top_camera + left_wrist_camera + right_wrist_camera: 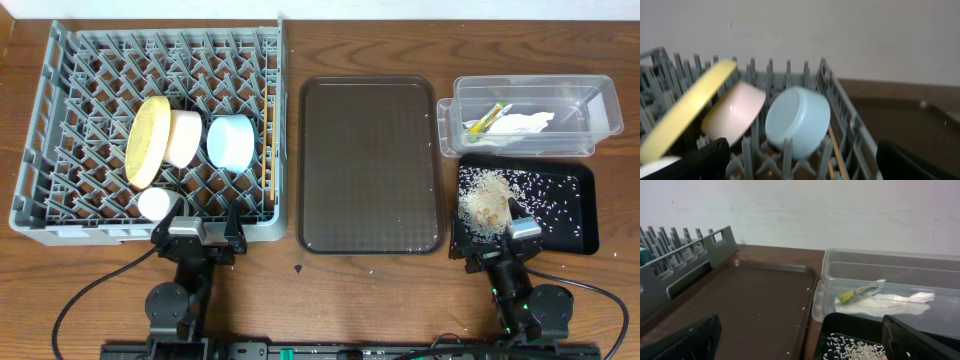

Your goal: Sort waste into correct bins and load items into the dishwasher

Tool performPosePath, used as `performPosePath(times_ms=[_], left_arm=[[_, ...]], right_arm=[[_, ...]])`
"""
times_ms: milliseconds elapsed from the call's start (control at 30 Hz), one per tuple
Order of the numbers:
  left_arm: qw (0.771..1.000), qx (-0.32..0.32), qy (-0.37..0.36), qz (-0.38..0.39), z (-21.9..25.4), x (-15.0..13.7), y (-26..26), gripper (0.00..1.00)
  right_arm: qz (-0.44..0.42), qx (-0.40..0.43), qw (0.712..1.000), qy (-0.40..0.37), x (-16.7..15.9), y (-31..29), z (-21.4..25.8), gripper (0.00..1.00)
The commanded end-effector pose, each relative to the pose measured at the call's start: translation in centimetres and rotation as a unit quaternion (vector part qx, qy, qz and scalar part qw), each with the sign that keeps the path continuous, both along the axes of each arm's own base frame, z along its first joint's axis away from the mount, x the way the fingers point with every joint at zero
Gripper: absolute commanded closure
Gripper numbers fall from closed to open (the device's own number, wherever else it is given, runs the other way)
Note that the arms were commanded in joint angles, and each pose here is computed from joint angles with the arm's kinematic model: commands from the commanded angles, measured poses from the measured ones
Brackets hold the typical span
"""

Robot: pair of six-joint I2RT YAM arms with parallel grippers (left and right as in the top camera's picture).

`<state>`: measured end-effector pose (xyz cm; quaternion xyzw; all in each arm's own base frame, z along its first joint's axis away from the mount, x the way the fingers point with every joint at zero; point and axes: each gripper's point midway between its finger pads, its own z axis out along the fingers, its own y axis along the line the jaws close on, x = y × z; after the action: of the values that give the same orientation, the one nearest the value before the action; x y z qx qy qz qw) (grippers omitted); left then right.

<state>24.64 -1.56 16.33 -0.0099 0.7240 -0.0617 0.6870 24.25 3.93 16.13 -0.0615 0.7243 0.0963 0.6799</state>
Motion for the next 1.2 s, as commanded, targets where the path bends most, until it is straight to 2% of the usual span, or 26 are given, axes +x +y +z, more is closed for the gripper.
performPosePath(times_ms=[0,67,1167], left_arm=[[1.000,-0.005,0.026,0.010,-1.3,-0.1,0.4,0.07],[0.998,-0.004,0.054,0.011,-2.7,-0.3,0.4,0.07],[0.998,-0.003,0.060,0.010,-3.0,-0.2,0.4,0.07]], right_arm=[[-0.004,-0.004,1.000,0.001,0.0,-0.2,-0.1,0.01],[-0.004,-0.004,1.000,0.001,0.0,-0.2,-0.1,0.01],[-0.004,-0.004,1.000,0.001,0.0,-0.2,-0.1,0.01]])
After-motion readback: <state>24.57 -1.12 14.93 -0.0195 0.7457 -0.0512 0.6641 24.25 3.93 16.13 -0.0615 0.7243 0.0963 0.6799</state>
